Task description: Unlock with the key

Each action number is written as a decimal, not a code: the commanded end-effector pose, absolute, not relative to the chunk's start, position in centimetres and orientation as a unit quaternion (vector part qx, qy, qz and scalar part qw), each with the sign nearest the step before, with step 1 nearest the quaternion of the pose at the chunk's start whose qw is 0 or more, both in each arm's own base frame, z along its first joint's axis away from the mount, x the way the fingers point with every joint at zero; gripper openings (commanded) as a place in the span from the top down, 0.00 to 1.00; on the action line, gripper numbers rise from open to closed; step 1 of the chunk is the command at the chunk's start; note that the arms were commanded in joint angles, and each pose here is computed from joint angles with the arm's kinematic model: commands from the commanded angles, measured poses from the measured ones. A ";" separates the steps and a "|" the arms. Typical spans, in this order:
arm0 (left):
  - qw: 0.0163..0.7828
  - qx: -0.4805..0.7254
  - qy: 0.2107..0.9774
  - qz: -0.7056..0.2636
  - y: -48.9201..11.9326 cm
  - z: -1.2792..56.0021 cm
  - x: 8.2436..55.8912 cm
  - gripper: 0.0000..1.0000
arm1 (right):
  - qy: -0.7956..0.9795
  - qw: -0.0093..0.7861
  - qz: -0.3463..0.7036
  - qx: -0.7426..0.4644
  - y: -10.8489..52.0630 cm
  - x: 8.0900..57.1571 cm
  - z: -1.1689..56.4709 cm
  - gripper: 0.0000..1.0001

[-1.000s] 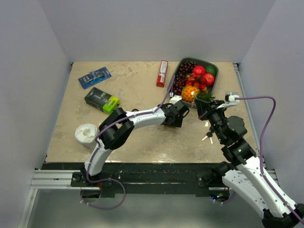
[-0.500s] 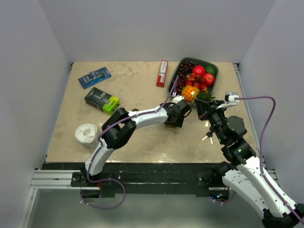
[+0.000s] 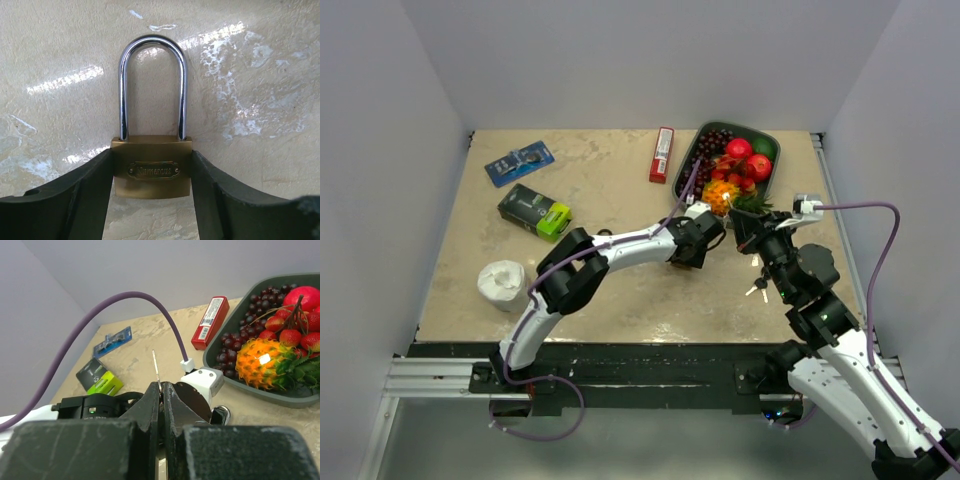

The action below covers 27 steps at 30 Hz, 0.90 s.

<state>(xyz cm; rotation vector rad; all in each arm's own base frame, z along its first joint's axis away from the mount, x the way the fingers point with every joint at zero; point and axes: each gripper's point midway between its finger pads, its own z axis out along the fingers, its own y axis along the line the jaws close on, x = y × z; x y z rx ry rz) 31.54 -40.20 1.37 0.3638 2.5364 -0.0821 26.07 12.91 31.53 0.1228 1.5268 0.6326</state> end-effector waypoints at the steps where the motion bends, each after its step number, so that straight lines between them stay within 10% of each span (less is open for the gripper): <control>1: 0.149 0.206 0.958 0.130 -31.2 -7.7 26.5 0.89 | 0.670 0.688 0.274 0.062 12.2 25.8 32.5 1.00; 2: 0.158 0.199 0.960 0.118 -31.5 -7.7 26.8 1.00 | 0.671 0.688 0.269 0.063 12.0 25.8 32.4 1.00; 27: 0.269 -0.085 0.917 -0.283 -34.2 0.8 33.5 1.00 | 0.745 0.580 0.329 0.025 20.0 26.4 18.0 1.00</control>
